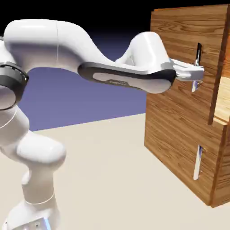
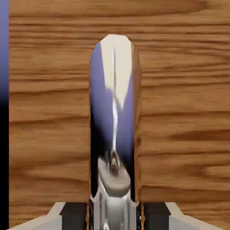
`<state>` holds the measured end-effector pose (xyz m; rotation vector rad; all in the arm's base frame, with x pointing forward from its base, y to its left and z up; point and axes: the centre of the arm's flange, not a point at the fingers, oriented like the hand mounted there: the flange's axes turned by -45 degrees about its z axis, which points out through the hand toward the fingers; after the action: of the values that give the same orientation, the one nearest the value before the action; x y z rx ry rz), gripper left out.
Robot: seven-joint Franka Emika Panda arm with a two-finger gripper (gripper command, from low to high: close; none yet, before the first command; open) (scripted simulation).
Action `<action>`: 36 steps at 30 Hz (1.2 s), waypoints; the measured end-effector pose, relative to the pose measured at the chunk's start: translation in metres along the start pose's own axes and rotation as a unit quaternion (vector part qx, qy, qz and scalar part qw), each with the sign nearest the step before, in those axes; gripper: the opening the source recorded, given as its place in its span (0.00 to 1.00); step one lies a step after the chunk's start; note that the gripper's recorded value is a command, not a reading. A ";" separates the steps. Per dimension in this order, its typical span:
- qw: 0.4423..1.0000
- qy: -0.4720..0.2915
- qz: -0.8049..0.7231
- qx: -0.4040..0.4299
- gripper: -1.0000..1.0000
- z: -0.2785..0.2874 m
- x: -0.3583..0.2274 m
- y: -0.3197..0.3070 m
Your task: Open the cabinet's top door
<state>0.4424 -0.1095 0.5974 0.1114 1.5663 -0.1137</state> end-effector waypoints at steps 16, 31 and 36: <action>0.994 0.000 -0.001 0.114 0.00 -0.108 0.000 0.046; 0.977 0.000 -0.002 0.215 0.00 -0.195 0.000 0.108; 0.967 0.000 -0.002 0.254 0.00 -0.224 0.000 0.136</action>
<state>0.2398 0.0571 0.5970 0.5105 1.5071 -0.5173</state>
